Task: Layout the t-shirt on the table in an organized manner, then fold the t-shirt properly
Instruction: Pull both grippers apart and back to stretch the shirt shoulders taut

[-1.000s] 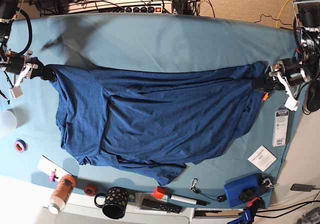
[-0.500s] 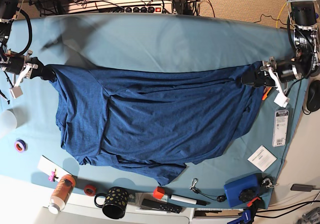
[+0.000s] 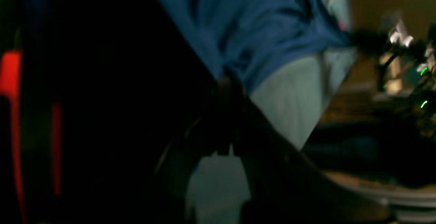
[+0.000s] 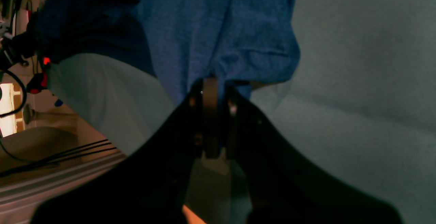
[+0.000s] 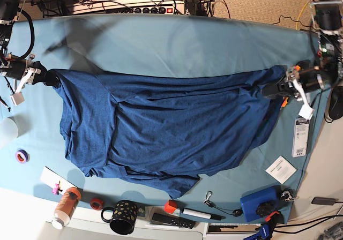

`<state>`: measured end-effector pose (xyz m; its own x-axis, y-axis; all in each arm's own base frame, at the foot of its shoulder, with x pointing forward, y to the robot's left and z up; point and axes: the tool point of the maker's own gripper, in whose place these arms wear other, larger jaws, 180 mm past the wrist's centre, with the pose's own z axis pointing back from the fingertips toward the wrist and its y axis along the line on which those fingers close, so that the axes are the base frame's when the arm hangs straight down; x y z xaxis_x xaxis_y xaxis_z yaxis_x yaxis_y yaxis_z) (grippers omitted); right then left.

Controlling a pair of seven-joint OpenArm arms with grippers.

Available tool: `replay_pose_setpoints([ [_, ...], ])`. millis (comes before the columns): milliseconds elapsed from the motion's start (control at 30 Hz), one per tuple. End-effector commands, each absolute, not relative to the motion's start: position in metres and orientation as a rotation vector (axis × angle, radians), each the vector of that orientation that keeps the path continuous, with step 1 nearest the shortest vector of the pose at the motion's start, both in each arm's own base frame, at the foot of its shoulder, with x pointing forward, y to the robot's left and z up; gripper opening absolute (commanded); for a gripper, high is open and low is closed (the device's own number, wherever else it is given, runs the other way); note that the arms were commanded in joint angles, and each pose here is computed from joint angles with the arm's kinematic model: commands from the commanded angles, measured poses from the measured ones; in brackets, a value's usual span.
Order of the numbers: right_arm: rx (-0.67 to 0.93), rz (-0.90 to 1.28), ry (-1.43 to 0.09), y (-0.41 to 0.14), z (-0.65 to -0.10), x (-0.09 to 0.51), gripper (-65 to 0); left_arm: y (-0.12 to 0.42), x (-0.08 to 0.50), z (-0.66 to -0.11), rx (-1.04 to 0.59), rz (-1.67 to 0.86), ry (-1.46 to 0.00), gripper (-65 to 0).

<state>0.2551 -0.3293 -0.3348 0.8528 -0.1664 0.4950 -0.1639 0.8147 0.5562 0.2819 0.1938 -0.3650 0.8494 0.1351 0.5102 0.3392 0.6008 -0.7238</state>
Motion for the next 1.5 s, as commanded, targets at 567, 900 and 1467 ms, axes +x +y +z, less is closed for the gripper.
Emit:
replay_pose_setpoints([
  [567, 0.519, 0.052, -0.607, -0.366, -0.293, 0.267, -65.0, 0.256, 0.275, -0.345, -0.768, -0.189, -0.53, -65.0],
  [900, 0.521, 0.049, -0.601, -0.365, -0.295, 0.265, -65.0, 0.255, 0.232, -0.376, -0.775, -0.141, -0.416, -65.0],
  [1467, 0.517, 0.028, -0.518, -0.367, -0.315, 0.239, -65.0, 0.257, 0.202, -0.391, -0.768, -0.138, -0.317, -65.0],
])
